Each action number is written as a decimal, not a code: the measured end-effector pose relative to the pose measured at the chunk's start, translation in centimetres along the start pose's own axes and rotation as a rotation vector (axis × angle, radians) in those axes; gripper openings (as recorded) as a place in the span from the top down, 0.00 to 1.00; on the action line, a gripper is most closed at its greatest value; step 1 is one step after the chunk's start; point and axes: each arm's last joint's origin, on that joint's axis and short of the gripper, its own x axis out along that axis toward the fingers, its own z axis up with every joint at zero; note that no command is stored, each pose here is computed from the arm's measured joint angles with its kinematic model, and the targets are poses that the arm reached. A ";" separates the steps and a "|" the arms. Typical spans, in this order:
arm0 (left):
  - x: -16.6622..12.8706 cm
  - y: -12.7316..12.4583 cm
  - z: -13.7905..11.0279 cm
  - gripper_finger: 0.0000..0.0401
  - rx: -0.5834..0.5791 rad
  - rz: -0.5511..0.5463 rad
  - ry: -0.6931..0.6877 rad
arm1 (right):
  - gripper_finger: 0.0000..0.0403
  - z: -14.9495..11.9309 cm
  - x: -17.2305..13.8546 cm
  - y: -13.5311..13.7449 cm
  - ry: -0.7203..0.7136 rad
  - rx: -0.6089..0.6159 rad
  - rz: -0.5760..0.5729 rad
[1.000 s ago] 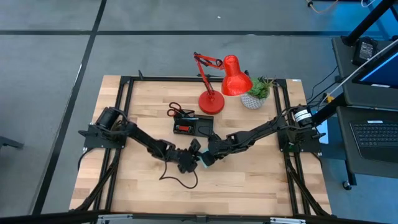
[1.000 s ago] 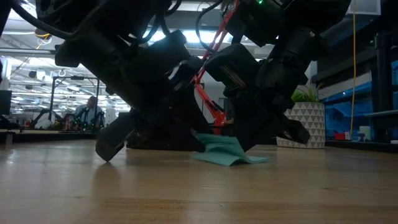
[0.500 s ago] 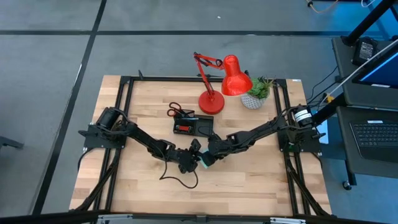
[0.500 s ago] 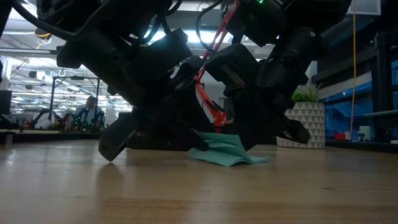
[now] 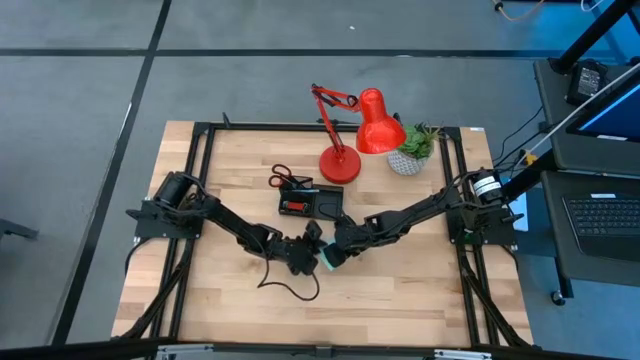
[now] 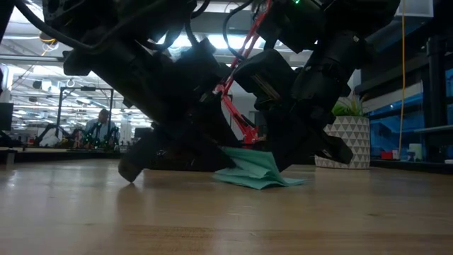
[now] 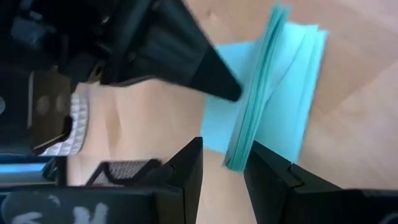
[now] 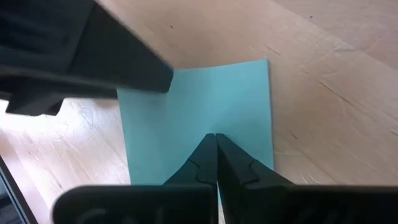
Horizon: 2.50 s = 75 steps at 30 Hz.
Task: Pick and place office supplies into organizer
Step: Put the blue sticky note into the black desk organizer
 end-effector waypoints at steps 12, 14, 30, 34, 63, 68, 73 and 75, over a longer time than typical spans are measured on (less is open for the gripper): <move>0.0 0.1 -0.1 0.75 0.040 0.024 0.029 | 1.00 0.0 0.0 0.0 0.000 0.000 -0.001; 0.0 0.1 -0.1 0.75 0.037 0.017 0.022 | 1.00 0.0 0.0 0.0 -0.001 0.000 -0.001; -0.2 -0.4 0.2 0.75 0.063 -0.028 -0.007 | 1.00 0.0 0.0 0.0 -0.001 0.001 -0.001; -0.2 -0.4 0.2 0.75 0.056 -0.040 -0.015 | 1.00 0.0 0.0 0.0 -0.001 0.001 -0.001; 0.3 0.1 0.5 0.75 -0.100 -0.072 -0.145 | 1.00 0.1 0.0 0.0 -0.020 0.001 -0.007; 0.3 0.1 0.6 0.75 -0.103 -0.069 -0.145 | 1.00 0.1 0.0 0.0 -0.021 0.001 -0.008; 0.3 0.1 0.6 0.75 -0.118 -0.096 -0.166 | 1.00 0.1 0.0 0.0 -0.021 0.001 -0.008; 0.3 0.1 0.7 0.75 -0.122 -0.105 -0.173 | 1.00 0.1 0.0 0.0 -0.022 0.001 -0.007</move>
